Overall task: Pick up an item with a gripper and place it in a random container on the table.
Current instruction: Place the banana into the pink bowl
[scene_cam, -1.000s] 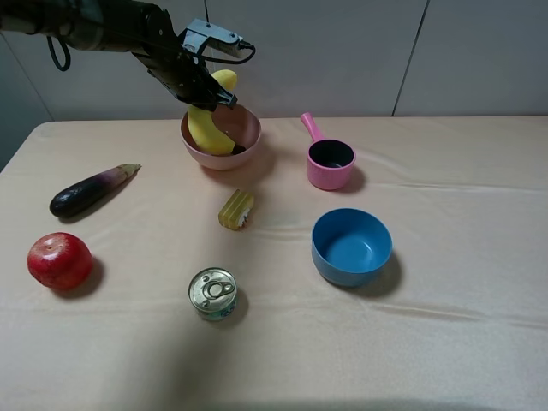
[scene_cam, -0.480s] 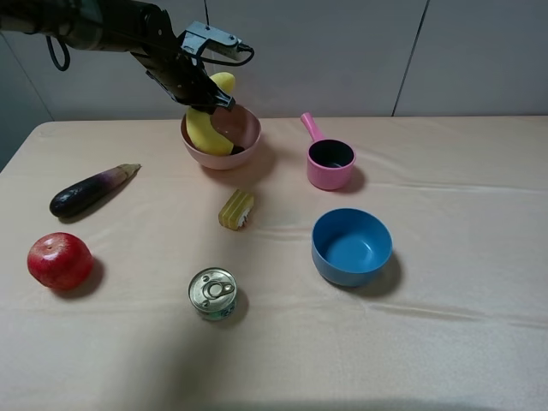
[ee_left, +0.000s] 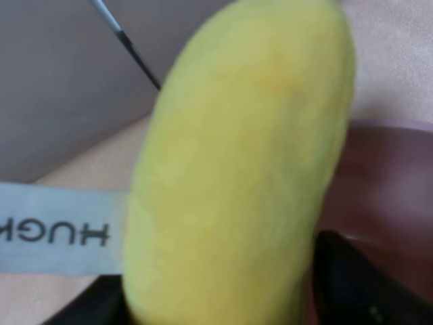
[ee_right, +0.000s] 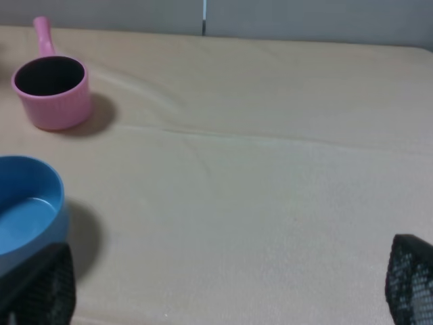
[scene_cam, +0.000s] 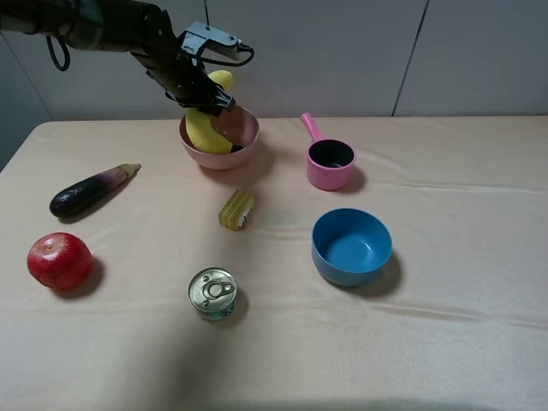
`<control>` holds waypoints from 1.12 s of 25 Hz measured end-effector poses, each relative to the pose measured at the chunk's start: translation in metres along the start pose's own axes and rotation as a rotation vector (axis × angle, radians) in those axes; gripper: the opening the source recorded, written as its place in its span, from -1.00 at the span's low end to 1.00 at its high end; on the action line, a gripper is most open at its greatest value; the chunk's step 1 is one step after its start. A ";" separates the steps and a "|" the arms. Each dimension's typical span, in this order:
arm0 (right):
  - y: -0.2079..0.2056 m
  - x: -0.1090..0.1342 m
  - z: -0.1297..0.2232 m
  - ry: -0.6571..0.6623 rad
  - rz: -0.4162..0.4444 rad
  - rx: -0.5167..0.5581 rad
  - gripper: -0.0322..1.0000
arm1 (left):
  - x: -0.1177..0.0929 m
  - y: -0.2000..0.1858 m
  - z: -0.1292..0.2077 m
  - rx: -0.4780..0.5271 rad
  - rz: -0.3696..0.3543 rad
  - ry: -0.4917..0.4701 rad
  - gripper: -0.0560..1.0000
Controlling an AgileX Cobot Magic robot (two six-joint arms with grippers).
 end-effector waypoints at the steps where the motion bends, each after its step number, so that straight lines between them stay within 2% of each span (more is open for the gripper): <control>1: 0.000 0.000 0.000 0.000 0.000 0.000 0.41 | 0.000 0.000 0.000 0.000 0.000 0.001 0.18; 5: 0.000 0.000 0.000 0.000 0.000 0.000 0.41 | 0.000 0.000 0.000 0.001 0.000 0.001 0.34; 11: 0.000 0.000 0.000 0.000 0.000 0.000 0.41 | 0.000 0.000 0.000 -0.002 -0.001 0.002 0.77; 14: 0.000 0.000 0.000 0.000 0.000 0.000 0.41 | 0.000 0.000 0.000 -0.003 -0.001 0.002 0.88; 24: 0.000 0.000 0.000 0.000 0.000 0.000 0.41 | 0.001 0.000 -0.003 -0.026 -0.007 0.003 0.94; 28: 0.000 0.000 0.000 0.000 0.000 0.000 0.41 | 0.004 -0.004 -0.005 -0.029 -0.028 0.034 0.96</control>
Point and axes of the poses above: a point on each arm's last joint axis where the gripper is mounted, y pointing out along that axis toward the gripper, x along the wrist's bending axis when the last joint is at zero, z = x × y, the point moved 1 cm from there along y, pointing out along that axis toward the gripper, and after that the axes turned 4 degrees about y, right-handed, at the moved point
